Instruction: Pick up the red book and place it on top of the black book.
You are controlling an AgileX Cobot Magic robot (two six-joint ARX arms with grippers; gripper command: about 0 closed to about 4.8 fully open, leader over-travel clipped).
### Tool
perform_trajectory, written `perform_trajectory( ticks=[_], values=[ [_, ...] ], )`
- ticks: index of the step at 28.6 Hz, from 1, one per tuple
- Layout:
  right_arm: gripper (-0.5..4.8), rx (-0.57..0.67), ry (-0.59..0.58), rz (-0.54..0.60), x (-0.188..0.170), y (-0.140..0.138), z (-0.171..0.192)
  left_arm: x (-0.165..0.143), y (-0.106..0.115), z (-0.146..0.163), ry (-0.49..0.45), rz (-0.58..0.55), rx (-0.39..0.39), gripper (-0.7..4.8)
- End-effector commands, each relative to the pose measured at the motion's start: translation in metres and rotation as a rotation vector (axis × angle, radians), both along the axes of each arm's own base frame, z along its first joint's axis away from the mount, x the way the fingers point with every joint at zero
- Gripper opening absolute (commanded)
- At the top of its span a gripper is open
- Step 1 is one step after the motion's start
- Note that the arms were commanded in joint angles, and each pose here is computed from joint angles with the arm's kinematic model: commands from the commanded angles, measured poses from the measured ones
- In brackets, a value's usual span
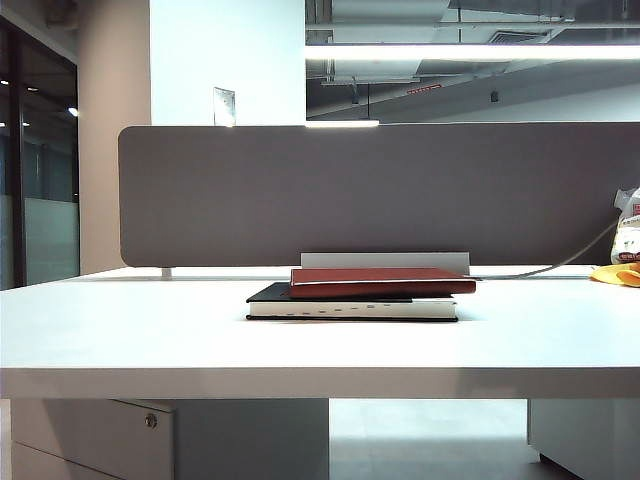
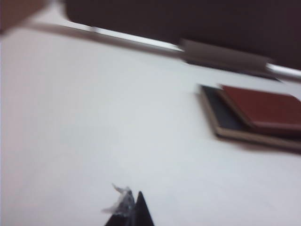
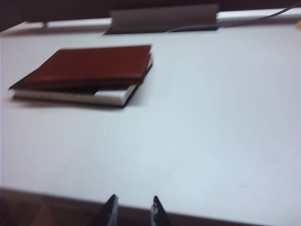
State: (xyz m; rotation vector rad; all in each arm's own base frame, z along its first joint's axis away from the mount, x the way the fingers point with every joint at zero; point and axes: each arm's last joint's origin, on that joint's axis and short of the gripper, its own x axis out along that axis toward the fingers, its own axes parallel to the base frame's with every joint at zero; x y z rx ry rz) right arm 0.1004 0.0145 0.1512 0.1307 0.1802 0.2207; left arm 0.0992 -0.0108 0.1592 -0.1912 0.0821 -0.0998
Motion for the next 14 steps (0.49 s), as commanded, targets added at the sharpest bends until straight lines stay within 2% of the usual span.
perform_trajectory(
  ticks=[1, 14],
  values=[
    [0.95, 0.005, -0.061, -0.049, -0.0018, -0.0052, 0.0042, -0.0018, 0.0104, 0.0039, -0.049, 0.105, 0.001, -0.06],
    [0.95, 0.008, -0.096, -0.057, -0.0036, -0.0065, 0.0069, -0.0017, 0.0113, 0.0044, -0.054, 0.111, 0.001, -0.06]
  ],
)
